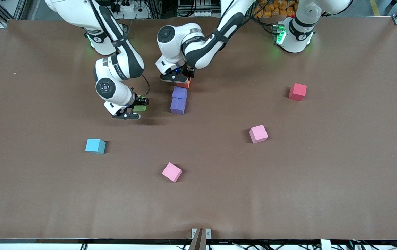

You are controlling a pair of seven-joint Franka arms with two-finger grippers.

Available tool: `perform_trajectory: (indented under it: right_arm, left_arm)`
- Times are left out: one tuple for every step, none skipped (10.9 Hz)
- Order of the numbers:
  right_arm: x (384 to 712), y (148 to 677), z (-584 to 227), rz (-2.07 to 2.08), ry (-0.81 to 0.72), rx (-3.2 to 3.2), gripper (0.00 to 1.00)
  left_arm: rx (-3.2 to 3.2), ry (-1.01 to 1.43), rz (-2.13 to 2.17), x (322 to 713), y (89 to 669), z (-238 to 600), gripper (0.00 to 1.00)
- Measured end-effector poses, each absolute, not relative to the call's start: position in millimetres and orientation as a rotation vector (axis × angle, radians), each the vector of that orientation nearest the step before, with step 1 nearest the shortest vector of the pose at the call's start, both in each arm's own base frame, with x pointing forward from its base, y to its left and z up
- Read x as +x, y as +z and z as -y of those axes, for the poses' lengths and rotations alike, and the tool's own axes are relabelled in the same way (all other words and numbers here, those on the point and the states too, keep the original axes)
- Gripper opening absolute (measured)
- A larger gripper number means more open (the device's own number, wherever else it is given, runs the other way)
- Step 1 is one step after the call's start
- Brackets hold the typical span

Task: Arrange blocks into number 1
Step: 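Grasp the green cube with the right gripper while the left gripper holds orange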

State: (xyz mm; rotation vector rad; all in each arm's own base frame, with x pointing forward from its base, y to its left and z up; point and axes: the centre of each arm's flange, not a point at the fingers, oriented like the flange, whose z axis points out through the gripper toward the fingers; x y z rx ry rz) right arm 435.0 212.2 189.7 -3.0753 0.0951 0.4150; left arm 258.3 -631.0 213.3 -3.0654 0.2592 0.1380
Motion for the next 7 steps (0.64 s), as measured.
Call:
perform_trajectory:
  right_arm:
    - [438.4, 192.4, -213.4, -0.096, 0.401, -3.072, 0.61]
    - [443.2, 196.2, -214.2, -0.100, 0.384, -3.068, 0.61]
    - [450.0, 202.0, -214.6, -0.106, 0.360, -3.062, 0.61]
    - [458.3, 210.1, -215.2, -0.112, 0.329, -3.054, 0.61]
    - [466.4, 218.9, -215.7, -0.119, 0.299, -3.046, 0.61]
    - [474.7, 228.3, -214.3, -0.130, 0.281, -3.039, 0.61]
    - [483.2, 237.9, -211.4, -0.142, 0.288, -3.033, 0.61]
  left_arm:
    - [-3.070, 0.132, -0.254, 261.5, 215.0, 631.6, 0.61]
    - [-3.071, 0.130, -0.250, 263.6, 214.8, 632.3, 0.61]
    - [-3.073, 0.130, -0.247, 265.3, 213.4, 633.4, 0.61]
    - [-3.073, 0.129, -0.241, 268.0, 211.3, 634.0, 0.61]
    - [-3.071, 0.126, -0.230, 272.8, 208.1, 632.9, 0.61]
    - [-3.068, 0.122, -0.219, 278.0, 204.8, 631.5, 0.61]
    - [-3.068, 0.119, -0.211, 281.5, 203.6, 630.9, 0.61]
